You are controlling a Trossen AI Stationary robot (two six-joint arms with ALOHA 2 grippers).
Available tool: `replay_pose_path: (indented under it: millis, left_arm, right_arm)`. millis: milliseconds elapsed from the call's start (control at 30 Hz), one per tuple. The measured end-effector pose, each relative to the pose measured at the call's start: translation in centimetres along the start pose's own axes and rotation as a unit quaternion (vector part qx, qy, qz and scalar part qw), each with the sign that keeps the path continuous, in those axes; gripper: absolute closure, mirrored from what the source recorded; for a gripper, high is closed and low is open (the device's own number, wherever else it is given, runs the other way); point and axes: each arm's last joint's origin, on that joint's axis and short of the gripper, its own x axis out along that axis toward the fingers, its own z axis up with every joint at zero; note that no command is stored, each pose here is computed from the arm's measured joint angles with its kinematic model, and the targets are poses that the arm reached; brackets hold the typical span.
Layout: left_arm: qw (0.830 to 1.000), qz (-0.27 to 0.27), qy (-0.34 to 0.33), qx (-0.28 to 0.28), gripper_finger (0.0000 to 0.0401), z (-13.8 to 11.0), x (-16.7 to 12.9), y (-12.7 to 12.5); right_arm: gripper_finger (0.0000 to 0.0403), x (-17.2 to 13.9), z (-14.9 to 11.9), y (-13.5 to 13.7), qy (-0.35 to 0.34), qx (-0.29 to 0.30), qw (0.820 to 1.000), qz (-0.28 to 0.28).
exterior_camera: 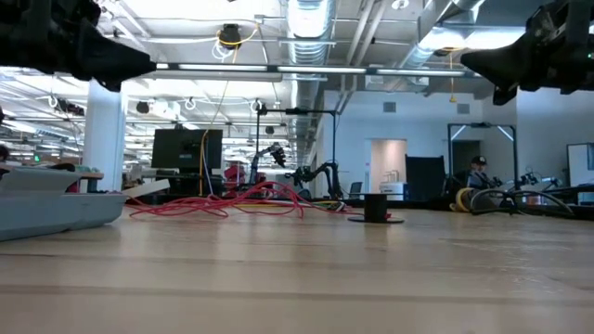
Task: Coil cords
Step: Return to Home Position
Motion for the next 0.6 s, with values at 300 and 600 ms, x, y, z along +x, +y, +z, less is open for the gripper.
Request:
replay_pose_path:
  millis: [300,600]
  left_arm:
    - [1.0,0.024,-0.01,-0.012,0.0276,-3.1,1.2,0.0]
    - [0.999,0.02,-0.008,-0.026,0.0276,-3.9,1.4,0.0]
  right_arm:
    - [0.0398,0.0,-0.6,0.0,0.029,0.012,0.999,-0.002]
    - [0.0398,0.0,-0.7,0.0,0.037,0.012,0.999,-0.003]
